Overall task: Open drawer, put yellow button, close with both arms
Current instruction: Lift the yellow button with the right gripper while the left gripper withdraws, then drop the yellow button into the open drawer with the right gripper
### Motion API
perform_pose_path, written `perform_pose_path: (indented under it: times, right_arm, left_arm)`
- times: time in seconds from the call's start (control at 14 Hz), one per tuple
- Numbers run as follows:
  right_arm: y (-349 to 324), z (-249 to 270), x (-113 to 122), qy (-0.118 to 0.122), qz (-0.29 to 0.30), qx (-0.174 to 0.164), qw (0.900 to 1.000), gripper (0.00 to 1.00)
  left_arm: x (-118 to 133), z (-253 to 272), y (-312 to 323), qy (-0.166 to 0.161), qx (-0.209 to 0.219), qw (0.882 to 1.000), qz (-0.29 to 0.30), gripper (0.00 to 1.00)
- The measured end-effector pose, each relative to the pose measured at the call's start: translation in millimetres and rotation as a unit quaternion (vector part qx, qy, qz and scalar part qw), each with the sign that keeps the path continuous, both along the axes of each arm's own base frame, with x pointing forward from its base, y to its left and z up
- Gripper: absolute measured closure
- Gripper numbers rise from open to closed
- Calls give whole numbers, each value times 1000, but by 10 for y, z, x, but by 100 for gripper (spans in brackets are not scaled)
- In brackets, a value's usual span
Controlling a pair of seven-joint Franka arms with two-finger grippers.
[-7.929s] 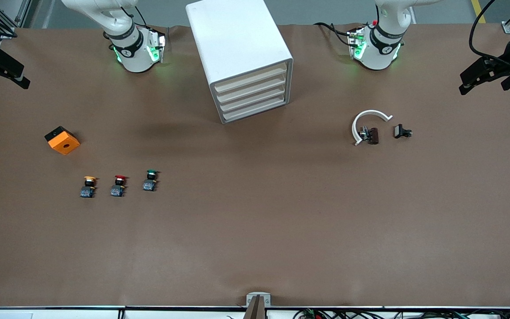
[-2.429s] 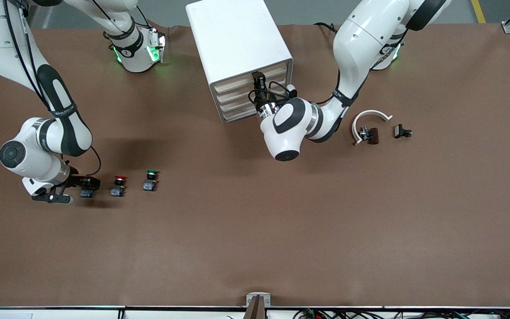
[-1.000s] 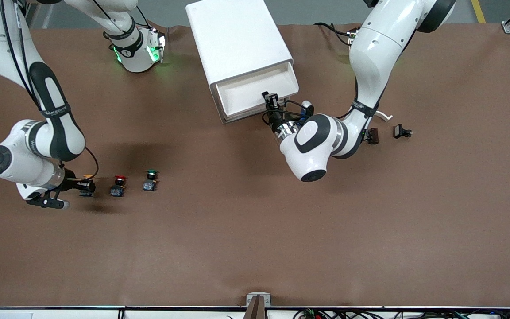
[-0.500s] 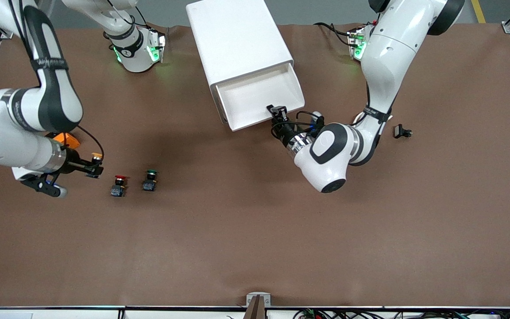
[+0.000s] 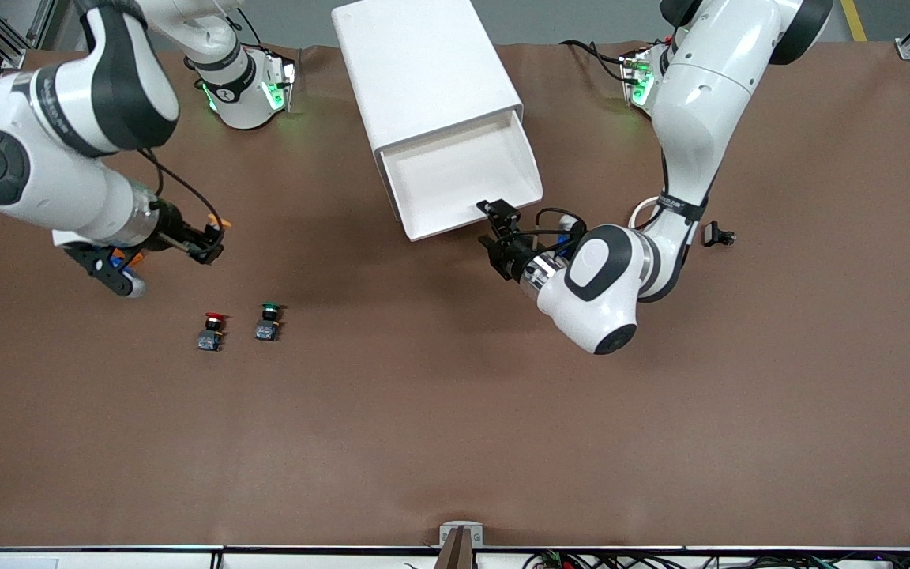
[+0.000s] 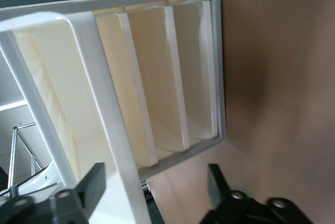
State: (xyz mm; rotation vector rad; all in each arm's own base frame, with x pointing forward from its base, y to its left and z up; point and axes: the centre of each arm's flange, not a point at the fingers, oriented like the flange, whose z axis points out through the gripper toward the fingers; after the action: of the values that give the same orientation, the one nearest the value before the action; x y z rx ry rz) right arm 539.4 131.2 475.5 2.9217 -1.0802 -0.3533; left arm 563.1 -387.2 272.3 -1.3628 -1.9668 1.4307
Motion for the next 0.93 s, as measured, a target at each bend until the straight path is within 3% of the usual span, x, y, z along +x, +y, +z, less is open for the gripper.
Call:
perform_pose_path:
  times: [0.07, 0.21, 0.5, 0.71, 0.93]
  right_arm:
    - [209, 116, -79, 2, -19, -7, 1000, 59]
    - [668, 301, -244, 4, -56, -21, 998, 59]
    - [1664, 515, -675, -9, -117, -41, 992, 59]
    - [2139, 756, -916, -25, -163, -39, 985, 59]
    - [2647, 768, -1149, -36, -221, -36, 974, 59]
  left_arm:
    - [100, 73, 80, -14, -11, 1000, 4, 1]
    - [301, 235, 299, -49, -31, 998, 8, 0]
    - [689, 667, 988, -170, -62, 983, -22, 0]
    - [912, 1191, 1486, -283, -95, 952, -72, 0]
    - [991, 1612, 1960, -378, -120, 906, -146, 0]
